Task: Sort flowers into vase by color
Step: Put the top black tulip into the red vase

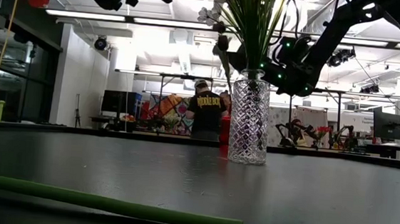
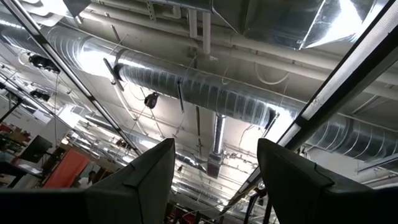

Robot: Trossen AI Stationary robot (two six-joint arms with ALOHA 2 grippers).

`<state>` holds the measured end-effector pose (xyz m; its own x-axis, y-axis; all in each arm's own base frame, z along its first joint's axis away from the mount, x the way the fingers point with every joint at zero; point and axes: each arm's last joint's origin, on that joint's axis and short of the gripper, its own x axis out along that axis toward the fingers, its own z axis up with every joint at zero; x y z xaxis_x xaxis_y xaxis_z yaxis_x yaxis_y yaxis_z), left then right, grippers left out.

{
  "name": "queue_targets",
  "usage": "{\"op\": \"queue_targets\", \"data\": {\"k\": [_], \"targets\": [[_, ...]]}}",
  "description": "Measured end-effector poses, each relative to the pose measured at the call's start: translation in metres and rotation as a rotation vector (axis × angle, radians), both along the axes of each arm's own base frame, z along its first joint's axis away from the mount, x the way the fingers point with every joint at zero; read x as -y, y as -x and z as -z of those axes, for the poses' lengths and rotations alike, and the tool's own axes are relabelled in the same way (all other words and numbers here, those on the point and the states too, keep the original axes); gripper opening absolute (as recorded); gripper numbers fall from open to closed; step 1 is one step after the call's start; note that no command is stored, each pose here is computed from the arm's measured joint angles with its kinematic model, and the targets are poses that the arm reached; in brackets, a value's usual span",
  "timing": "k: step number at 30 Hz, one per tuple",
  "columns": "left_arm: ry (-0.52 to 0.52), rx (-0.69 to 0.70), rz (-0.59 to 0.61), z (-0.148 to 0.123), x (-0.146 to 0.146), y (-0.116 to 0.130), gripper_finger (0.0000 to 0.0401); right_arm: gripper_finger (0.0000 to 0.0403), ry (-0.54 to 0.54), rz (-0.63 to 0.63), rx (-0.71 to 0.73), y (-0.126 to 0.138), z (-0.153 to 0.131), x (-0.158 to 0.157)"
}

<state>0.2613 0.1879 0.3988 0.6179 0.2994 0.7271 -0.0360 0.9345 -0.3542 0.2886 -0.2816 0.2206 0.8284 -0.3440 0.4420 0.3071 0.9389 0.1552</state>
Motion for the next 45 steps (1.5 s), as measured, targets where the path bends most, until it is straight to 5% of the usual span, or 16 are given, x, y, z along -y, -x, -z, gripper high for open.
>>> {"op": "queue_targets", "data": {"k": [25,36,45], "targets": [[0.0,-0.002,0.003,0.0,0.0,0.0,0.0216,0.0,-0.117,-0.159,-0.123,0.02,0.011,0.022],[-0.001,-0.002,0.003,0.0,0.0,0.0,0.0216,0.0,-0.096,-0.115,-0.38,0.031,-0.01,0.018],[-0.001,-0.002,0.003,0.0,0.0,0.0,0.0216,0.0,-0.086,-0.122,-0.444,0.036,-0.022,0.011]]}}
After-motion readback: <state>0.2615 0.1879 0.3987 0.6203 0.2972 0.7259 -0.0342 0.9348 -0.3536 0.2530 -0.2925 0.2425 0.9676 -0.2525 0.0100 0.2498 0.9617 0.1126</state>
